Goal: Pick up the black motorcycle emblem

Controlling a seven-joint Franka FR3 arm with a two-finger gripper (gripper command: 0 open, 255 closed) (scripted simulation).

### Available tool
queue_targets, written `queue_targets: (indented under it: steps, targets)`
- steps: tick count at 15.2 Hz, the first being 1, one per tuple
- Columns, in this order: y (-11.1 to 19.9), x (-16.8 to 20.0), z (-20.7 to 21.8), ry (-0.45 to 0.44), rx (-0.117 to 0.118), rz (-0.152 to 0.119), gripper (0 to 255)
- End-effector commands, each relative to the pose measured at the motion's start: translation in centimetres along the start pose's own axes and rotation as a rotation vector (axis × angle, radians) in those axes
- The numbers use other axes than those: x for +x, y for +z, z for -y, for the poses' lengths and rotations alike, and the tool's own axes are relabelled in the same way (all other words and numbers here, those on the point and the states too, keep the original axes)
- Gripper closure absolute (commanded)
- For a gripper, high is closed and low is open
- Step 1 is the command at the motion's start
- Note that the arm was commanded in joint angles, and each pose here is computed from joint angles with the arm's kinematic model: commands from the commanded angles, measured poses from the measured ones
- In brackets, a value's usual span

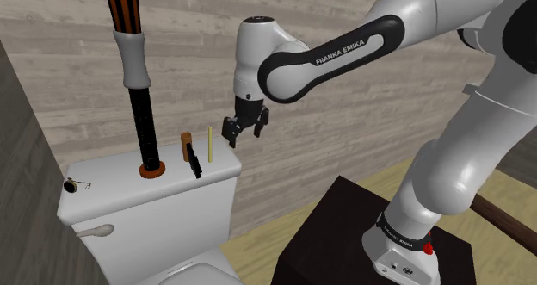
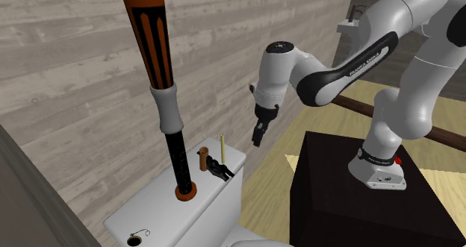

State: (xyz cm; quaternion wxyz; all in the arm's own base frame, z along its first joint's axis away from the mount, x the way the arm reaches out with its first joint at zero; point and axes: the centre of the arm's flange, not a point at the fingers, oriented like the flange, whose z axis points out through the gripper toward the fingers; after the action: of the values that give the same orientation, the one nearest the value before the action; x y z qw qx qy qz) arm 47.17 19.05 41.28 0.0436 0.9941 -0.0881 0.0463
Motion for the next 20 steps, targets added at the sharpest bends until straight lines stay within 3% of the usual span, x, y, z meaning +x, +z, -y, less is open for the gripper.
queue_targets:
  steps: [1, 12, 20]
  targets:
    - [1.2, 1.3, 1.9, 0.026, -0.002, -0.014, 0]
    - [7.1, 9.7, 11.6, 0.155, -0.017, -0.084, 0]
    - [11.0, 9.8, 12.3, 0.162, -0.018, -0.088, 0]
